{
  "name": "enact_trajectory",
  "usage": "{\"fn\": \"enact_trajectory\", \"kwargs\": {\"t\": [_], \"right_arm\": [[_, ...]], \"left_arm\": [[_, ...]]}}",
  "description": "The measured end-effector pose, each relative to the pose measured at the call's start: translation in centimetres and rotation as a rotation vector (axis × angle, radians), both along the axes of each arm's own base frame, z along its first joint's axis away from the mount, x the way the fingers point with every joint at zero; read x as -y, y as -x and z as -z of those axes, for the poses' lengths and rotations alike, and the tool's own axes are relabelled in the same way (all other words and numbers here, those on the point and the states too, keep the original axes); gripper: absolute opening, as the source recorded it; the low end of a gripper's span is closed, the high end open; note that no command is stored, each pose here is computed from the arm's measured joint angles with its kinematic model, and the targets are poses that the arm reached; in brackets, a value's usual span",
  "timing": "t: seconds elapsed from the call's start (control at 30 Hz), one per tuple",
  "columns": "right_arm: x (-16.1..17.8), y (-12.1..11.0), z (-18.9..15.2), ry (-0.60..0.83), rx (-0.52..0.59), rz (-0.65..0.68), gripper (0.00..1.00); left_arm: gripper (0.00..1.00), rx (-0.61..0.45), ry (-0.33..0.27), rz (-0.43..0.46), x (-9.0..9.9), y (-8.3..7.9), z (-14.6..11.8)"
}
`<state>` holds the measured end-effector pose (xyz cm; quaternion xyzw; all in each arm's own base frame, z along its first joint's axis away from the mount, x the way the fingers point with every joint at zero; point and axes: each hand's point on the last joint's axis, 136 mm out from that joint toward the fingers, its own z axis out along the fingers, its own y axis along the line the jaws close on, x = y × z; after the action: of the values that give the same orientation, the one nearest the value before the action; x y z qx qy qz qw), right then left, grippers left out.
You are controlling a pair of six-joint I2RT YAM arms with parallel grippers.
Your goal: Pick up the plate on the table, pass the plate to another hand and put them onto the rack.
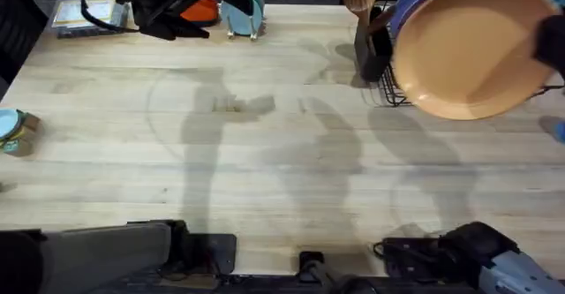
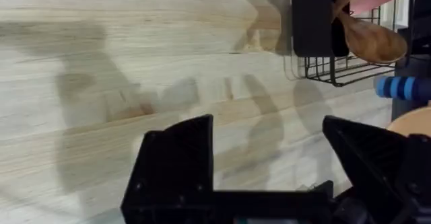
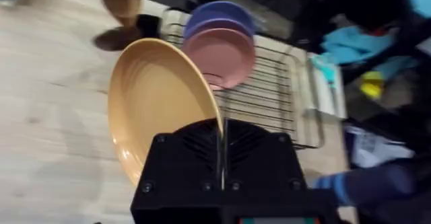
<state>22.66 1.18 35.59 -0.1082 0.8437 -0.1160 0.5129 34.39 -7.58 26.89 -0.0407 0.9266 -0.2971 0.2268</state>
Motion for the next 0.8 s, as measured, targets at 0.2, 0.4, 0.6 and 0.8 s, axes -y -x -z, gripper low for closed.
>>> {"fn": "enact_trajectory", "kwargs": {"t": [0.2, 0.4, 0.6, 0.8], "right_arm": [[2.6, 0.5, -0.8, 0.116, 0.023, 0.091, 0.031], [6.2, 0.8, -1.4, 0.196, 0.023, 0.235, 0.031], [8.8, -0.8, -2.1, 0.236, 0.029, 0.323, 0.031], [11.9, -4.9, -0.6, 0.187, -0.018, 0.357, 0.031]], "left_arm": [[0.995, 0.000, -0.005, -0.003, -0.1, 0.0, 0.0], [0.995, 0.000, -0.006, -0.003, -0.1, 0.0, 0.1], [0.995, 0.000, -0.007, -0.004, -0.1, 0.0, 0.1], [0.995, 0.000, -0.007, -0.004, -0.1, 0.0, 0.1]]}}
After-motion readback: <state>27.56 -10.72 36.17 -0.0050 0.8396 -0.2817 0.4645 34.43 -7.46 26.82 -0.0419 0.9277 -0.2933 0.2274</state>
